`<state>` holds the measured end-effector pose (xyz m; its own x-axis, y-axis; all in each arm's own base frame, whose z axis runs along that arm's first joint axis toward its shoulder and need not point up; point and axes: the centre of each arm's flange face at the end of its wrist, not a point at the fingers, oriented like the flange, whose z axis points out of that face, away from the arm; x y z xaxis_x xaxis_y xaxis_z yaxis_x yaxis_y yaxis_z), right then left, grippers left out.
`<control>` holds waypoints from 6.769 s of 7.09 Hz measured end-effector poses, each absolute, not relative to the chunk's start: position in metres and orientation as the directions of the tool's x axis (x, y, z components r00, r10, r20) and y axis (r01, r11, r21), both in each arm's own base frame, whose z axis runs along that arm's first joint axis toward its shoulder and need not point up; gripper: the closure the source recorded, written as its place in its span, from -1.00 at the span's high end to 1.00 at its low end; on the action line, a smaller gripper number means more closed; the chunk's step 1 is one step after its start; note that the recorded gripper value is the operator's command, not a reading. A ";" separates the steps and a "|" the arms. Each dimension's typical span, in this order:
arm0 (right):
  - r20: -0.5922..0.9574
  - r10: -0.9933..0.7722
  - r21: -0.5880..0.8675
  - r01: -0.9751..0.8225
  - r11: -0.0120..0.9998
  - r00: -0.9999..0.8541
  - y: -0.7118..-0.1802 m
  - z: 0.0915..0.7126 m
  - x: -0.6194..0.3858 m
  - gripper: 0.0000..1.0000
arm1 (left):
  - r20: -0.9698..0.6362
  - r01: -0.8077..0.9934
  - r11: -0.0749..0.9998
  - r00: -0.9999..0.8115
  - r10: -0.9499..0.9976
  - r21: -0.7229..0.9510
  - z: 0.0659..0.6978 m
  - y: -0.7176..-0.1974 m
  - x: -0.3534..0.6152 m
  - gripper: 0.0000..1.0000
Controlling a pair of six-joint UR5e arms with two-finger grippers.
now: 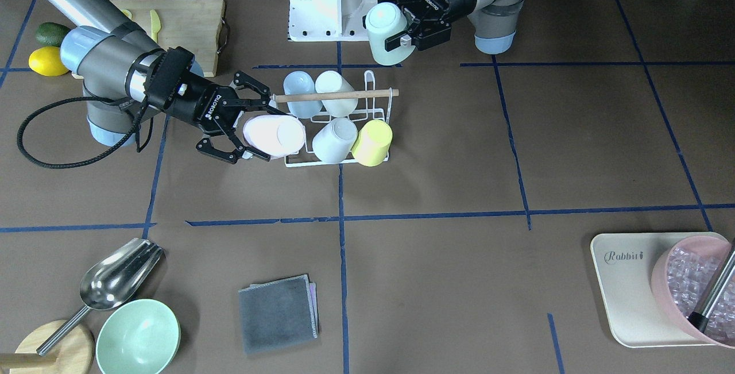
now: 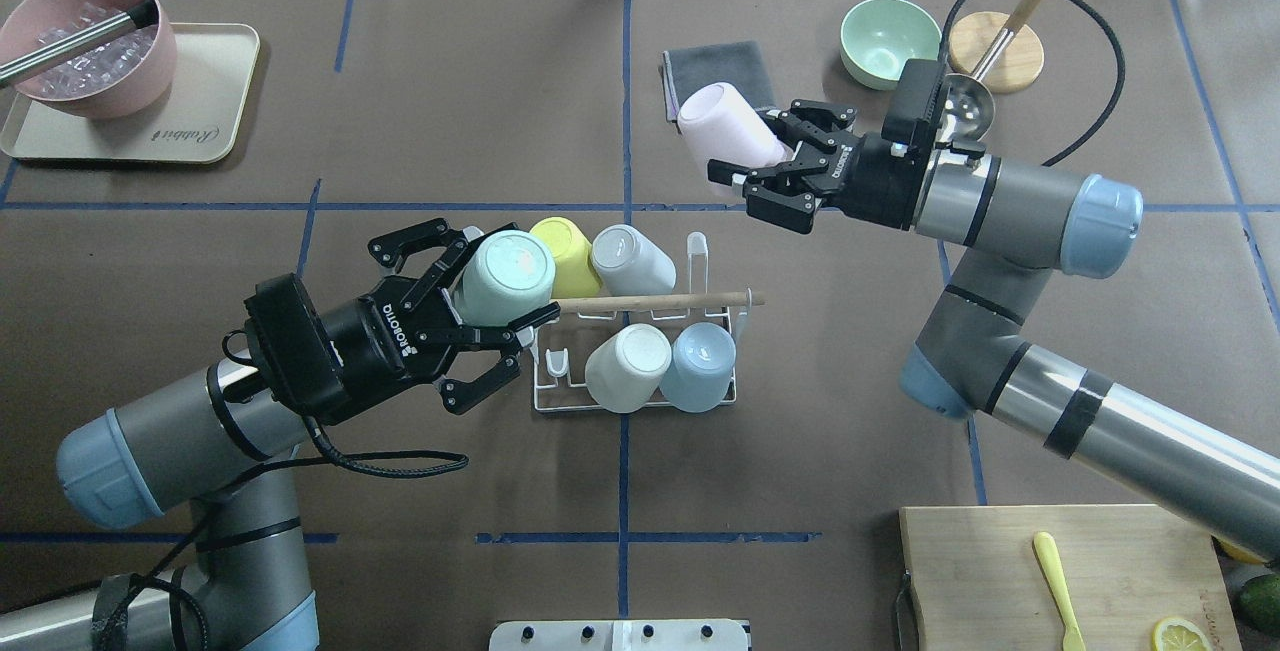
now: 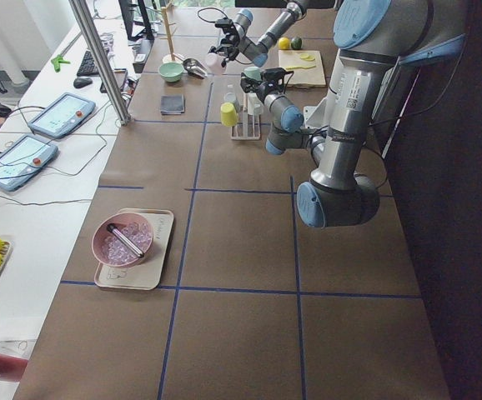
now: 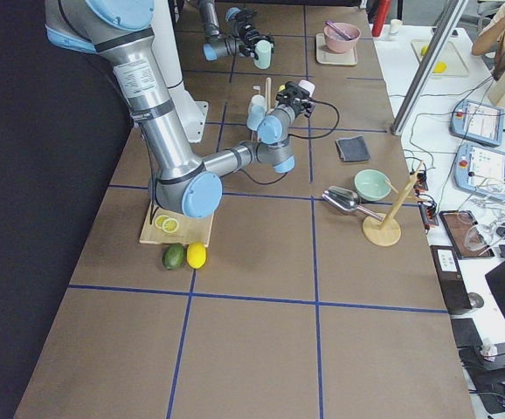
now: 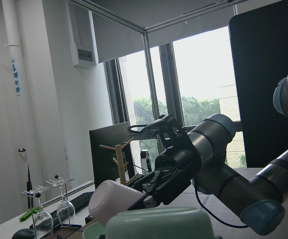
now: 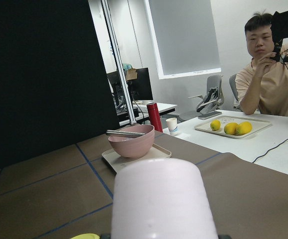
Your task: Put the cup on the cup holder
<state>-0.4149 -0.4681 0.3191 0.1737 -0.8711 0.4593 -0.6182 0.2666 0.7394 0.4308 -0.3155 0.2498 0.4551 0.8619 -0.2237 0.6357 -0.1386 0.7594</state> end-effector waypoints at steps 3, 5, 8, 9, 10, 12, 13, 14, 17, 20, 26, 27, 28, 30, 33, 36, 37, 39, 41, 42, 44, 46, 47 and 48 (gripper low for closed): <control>0.460 -0.877 0.708 -0.653 0.267 0.141 -0.447 0.326 -0.437 -0.95 | -0.222 0.613 -0.116 0.447 0.867 0.782 0.266 -0.313 0.462 -0.89; 0.458 -0.880 0.707 -0.651 0.276 0.125 -0.437 0.326 -0.446 -0.95 | -0.229 0.594 -0.105 0.459 0.858 0.798 0.274 -0.317 0.479 -0.89; 0.461 -0.880 0.708 -0.646 0.285 0.116 -0.432 0.325 -0.453 -0.89 | -0.234 0.588 -0.089 0.450 0.862 0.804 0.277 -0.310 0.490 -0.89; 0.462 -0.879 0.709 -0.645 0.286 0.118 -0.432 0.325 -0.454 -0.87 | -0.234 0.587 -0.086 0.446 0.864 0.805 0.278 -0.308 0.492 -0.89; 0.464 -0.878 0.709 -0.644 0.287 0.120 -0.432 0.325 -0.455 -0.86 | -0.233 0.585 -0.082 0.443 0.866 0.807 0.280 -0.306 0.494 -0.89; 0.470 -0.874 0.708 -0.643 0.292 0.121 -0.430 0.325 -0.459 -0.81 | -0.234 0.580 -0.078 0.444 0.865 0.811 0.284 -0.303 0.495 -0.88; 0.473 -0.873 0.707 -0.642 0.297 0.117 -0.427 0.325 -0.462 -0.80 | -0.234 0.578 -0.078 0.445 0.865 0.813 0.286 -0.303 0.496 -0.64; 0.475 -0.873 0.706 -0.640 0.302 0.113 -0.424 0.325 -0.466 -0.77 | -0.234 0.577 -0.078 0.446 0.864 0.813 0.286 -0.303 0.496 0.44; 0.477 -0.872 0.706 -0.640 0.305 0.110 -0.421 0.327 -0.467 -0.61 | -0.240 0.574 -0.081 0.461 0.855 0.815 0.288 -0.306 0.495 1.00; 0.477 -0.872 0.707 -0.638 0.305 0.112 -0.420 0.330 -0.467 0.46 | -0.242 0.578 -0.092 0.475 0.846 0.811 0.285 -0.313 0.488 1.00; 0.481 -0.870 0.702 -0.642 0.308 0.108 -0.419 0.328 -0.466 1.00 | -0.191 0.432 -0.140 0.636 0.747 0.891 0.230 -0.397 0.409 1.00; 0.482 -0.869 0.707 -0.636 0.309 0.114 -0.423 0.319 -0.459 1.00 | -0.161 0.361 -0.120 0.658 0.736 0.925 0.222 -0.415 0.396 1.00; 0.483 -0.866 0.732 -0.600 0.321 0.126 -0.431 0.302 -0.443 1.00 | -0.134 0.279 -0.083 0.675 0.726 0.957 0.210 -0.433 0.376 1.00; 0.540 -0.835 0.782 -0.429 0.452 0.103 -0.458 0.273 -0.390 1.00 | -0.147 0.115 0.094 0.675 0.723 0.989 0.202 -0.463 0.324 1.00; 0.770 -0.621 0.638 -0.131 0.759 0.146 -0.544 0.286 -0.212 1.00 | -0.297 -0.117 0.466 0.631 0.717 0.877 0.240 -0.506 0.256 1.00; 0.914 -0.305 0.357 -0.171 0.918 0.267 -0.533 0.417 -0.070 1.00 | -0.527 -0.171 0.781 0.650 0.547 0.601 0.306 -0.543 0.161 1.00; 0.929 -0.197 0.274 -0.223 0.936 0.314 -0.513 0.468 -0.043 1.00 | -0.608 -0.136 0.867 0.661 0.440 0.479 0.341 -0.555 0.119 1.00; 0.905 -0.026 0.170 -0.305 0.937 0.425 -0.487 0.540 -0.015 1.00 | -0.708 -0.044 0.967 0.672 0.216 0.253 0.431 -0.561 0.043 1.00; 0.819 0.048 0.137 -0.275 0.952 0.572 -0.487 0.577 0.010 1.00 | -0.725 0.004 0.995 0.685 0.071 0.101 0.515 -0.527 0.008 1.00; 0.784 0.123 0.056 -0.267 0.962 0.608 -0.485 0.576 0.025 1.00 | -0.719 0.017 0.999 0.695 0.021 0.046 0.545 -0.509 -0.002 1.00; 0.724 0.158 -0.031 -0.198 0.980 0.672 -0.472 0.576 0.047 1.00 | -0.689 0.008 1.000 0.725 -0.012 -0.009 0.600 -0.477 -0.025 1.00; 0.651 0.109 -0.058 -0.094 0.994 0.751 -0.455 0.606 0.079 1.00 | -0.680 -0.021 0.999 0.733 -0.004 -0.029 0.636 -0.456 -0.040 1.00; 0.636 0.118 -0.089 -0.079 0.993 0.762 -0.448 0.626 0.096 1.00 | -0.682 -0.022 0.999 0.732 -0.010 -0.038 0.644 -0.452 -0.043 1.00; 0.627 0.137 -0.107 -0.090 0.990 0.767 -0.444 0.638 0.112 1.00 | -0.684 -0.015 0.999 0.730 -0.017 -0.041 0.646 -0.452 -0.046 1.00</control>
